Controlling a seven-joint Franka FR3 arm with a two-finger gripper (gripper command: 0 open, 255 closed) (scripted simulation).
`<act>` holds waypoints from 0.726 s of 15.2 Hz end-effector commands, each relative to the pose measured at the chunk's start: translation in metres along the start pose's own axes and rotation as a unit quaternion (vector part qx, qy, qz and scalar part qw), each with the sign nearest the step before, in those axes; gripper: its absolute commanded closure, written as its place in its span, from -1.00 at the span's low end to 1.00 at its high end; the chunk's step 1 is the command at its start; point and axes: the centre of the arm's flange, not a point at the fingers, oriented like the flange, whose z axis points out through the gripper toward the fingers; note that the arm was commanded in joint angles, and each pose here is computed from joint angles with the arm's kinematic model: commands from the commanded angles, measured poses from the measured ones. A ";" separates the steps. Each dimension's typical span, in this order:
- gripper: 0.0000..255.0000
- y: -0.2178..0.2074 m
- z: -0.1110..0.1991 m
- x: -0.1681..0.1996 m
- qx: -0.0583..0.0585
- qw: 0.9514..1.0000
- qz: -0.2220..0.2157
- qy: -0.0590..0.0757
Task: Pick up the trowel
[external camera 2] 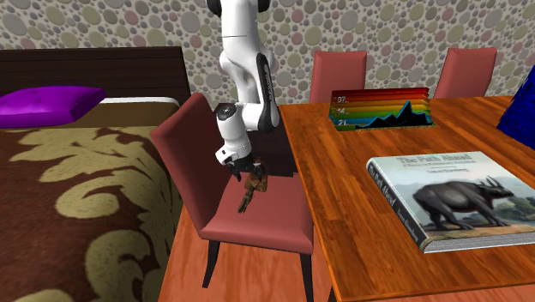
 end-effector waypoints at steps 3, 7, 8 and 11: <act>-1.00 0.002 0.022 0.007 0.000 1.000 0.001 0.001; -1.00 0.005 0.046 0.010 0.000 1.000 0.001 0.001; -1.00 0.005 0.046 0.010 0.000 1.000 0.001 0.001; 1.00 0.005 0.046 0.010 0.000 1.000 0.001 0.001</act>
